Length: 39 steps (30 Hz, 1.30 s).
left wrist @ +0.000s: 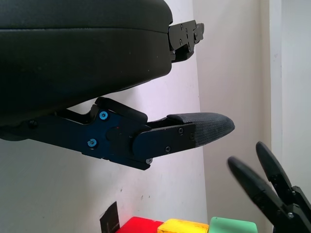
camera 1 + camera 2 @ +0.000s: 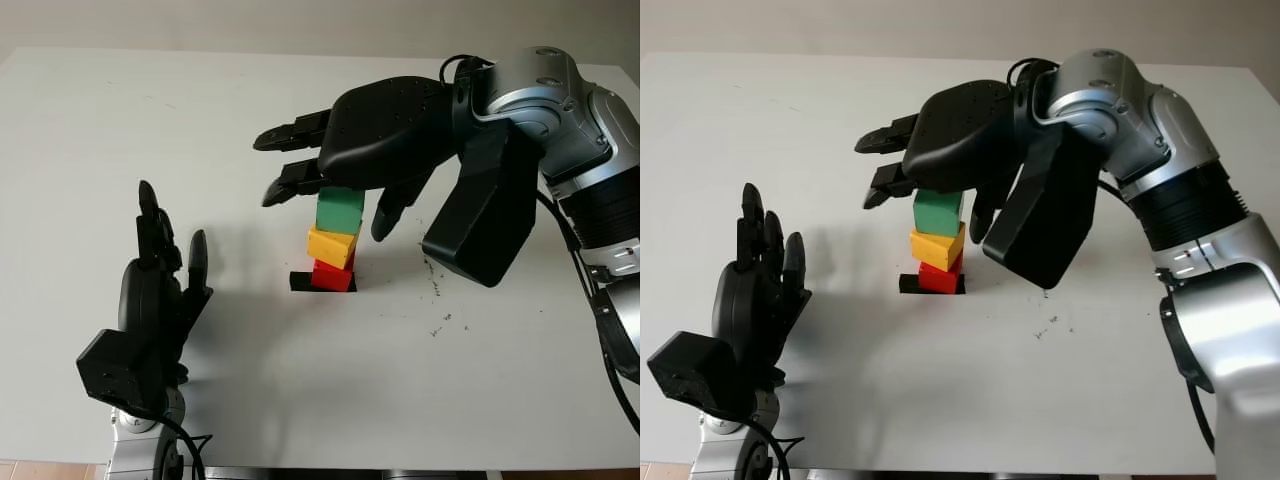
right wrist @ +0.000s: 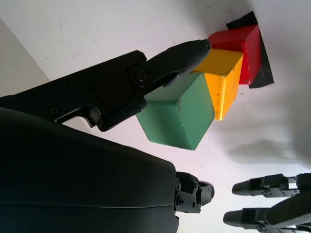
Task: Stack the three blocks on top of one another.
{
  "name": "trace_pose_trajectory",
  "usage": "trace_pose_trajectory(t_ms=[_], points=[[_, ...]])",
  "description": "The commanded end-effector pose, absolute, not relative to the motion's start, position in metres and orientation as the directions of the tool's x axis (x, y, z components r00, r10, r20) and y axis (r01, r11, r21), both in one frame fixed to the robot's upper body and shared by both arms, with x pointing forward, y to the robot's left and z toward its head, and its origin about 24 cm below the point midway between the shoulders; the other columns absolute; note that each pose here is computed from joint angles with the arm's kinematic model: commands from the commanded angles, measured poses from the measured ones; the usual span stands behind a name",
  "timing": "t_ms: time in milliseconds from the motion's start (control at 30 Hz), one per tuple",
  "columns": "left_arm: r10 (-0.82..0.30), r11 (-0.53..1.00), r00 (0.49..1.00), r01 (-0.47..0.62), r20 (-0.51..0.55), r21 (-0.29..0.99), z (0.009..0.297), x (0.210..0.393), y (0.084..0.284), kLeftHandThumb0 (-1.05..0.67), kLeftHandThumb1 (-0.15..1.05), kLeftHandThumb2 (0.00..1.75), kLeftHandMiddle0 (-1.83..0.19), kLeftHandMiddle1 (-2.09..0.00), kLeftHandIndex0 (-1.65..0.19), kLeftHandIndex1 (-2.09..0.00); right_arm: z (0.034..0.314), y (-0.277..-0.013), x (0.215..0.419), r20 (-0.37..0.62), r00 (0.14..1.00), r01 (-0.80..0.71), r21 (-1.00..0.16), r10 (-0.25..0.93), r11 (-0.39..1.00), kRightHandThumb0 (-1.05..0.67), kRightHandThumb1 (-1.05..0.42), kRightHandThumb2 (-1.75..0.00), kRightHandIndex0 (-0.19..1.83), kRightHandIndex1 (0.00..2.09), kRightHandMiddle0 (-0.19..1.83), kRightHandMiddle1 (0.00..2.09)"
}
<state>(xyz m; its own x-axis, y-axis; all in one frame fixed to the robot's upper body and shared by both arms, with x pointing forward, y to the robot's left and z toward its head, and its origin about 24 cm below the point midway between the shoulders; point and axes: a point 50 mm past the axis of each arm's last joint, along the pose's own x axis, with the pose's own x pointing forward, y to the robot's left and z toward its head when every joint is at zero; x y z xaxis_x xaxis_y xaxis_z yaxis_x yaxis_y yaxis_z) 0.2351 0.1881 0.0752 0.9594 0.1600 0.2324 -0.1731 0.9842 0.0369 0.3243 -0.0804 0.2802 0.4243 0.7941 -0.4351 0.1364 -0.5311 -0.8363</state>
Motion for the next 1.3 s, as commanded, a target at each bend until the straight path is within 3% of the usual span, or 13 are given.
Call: trace_pose_trajectory(t_ms=[0, 133, 400, 500, 567, 700, 867, 1033, 1267], points=[[0.163, 0.983, 0.956, -0.178, 0.242, 0.042, 0.077, 0.236, 0.189, -0.69, 1.05, 0.55, 0.18, -0.05, 0.18, -0.02, 0.288, -0.085, 0.323, -0.408, 0.439, 0.145, -0.847, 0.801, -0.511, -0.76, -0.92, -0.06, -0.19, 0.00, -0.19, 0.00], [0.156, 0.984, 0.957, -0.171, 0.246, 0.041, 0.077, 0.236, 0.189, -0.69, 1.05, 0.56, 0.19, -0.05, 0.19, -0.02, 0.296, -0.088, 0.324, -0.359, 0.470, 0.141, -0.871, 0.806, -0.470, -0.79, -0.93, -0.06, -0.19, 0.00, -0.19, 0.00], [0.150, 0.985, 0.957, -0.166, 0.247, 0.047, 0.077, 0.238, 0.193, -0.69, 1.05, 0.56, 0.19, -0.04, 0.19, -0.01, 0.322, -0.122, 0.328, -0.067, 0.567, 0.109, -0.982, 0.821, -0.155, -0.89, -0.97, -0.07, -0.19, 0.00, -0.19, 0.00], [0.151, 0.984, 0.956, -0.168, 0.250, 0.050, 0.078, 0.238, 0.195, -0.69, 1.05, 0.56, 0.18, -0.05, 0.18, -0.02, 0.315, -0.143, 0.332, 0.034, 0.600, -0.008, -0.999, 0.799, 0.049, -0.90, -1.02, -0.08, -0.19, 0.00, -0.19, 0.00], [0.147, 0.985, 0.954, -0.166, 0.260, 0.053, 0.079, 0.238, 0.196, -0.68, 1.05, 0.56, 0.19, -0.05, 0.18, -0.03, 0.302, -0.161, 0.333, 0.105, 0.620, -0.083, -0.977, 0.778, 0.198, -0.91, -1.04, -0.26, -0.19, 0.00, -0.19, 0.00], [0.122, 0.989, 0.956, -0.140, 0.266, 0.051, 0.081, 0.239, 0.199, -0.66, 1.05, 0.58, 0.19, -0.02, 0.19, 0.00, 0.260, -0.194, 0.330, 0.232, 0.721, -0.166, -0.857, 0.653, 0.487, -0.90, -1.05, -0.48, -0.19, 0.00, -0.19, 0.00], [0.107, 0.993, 0.958, -0.118, 0.266, 0.025, 0.084, 0.242, 0.203, -0.67, 1.05, 0.56, 0.19, -0.02, 0.19, 0.00, 0.211, -0.203, 0.319, 0.293, 0.818, -0.185, -0.680, 0.494, 0.710, -0.85, -1.05, -0.61, -0.19, 0.00, -0.19, 0.00], [0.094, 0.993, 0.958, -0.109, 0.272, 0.042, 0.090, 0.247, 0.205, -0.66, 1.05, 0.58, 0.18, -0.02, 0.19, 0.00, 0.169, -0.193, 0.302, 0.304, 0.895, -0.167, -0.449, 0.326, 0.878, -0.82, -1.05, -0.67, -0.19, 0.00, -0.19, 0.00], [0.078, 0.995, 0.957, -0.094, 0.279, 0.044, 0.095, 0.259, 0.202, -0.70, 1.05, 0.56, 0.18, -0.04, 0.19, -0.02, 0.138, -0.175, 0.285, 0.359, 0.923, -0.077, -0.173, 0.135, 0.982, -0.76, -1.05, -0.67, -0.19, 0.00, -0.19, 0.00]])
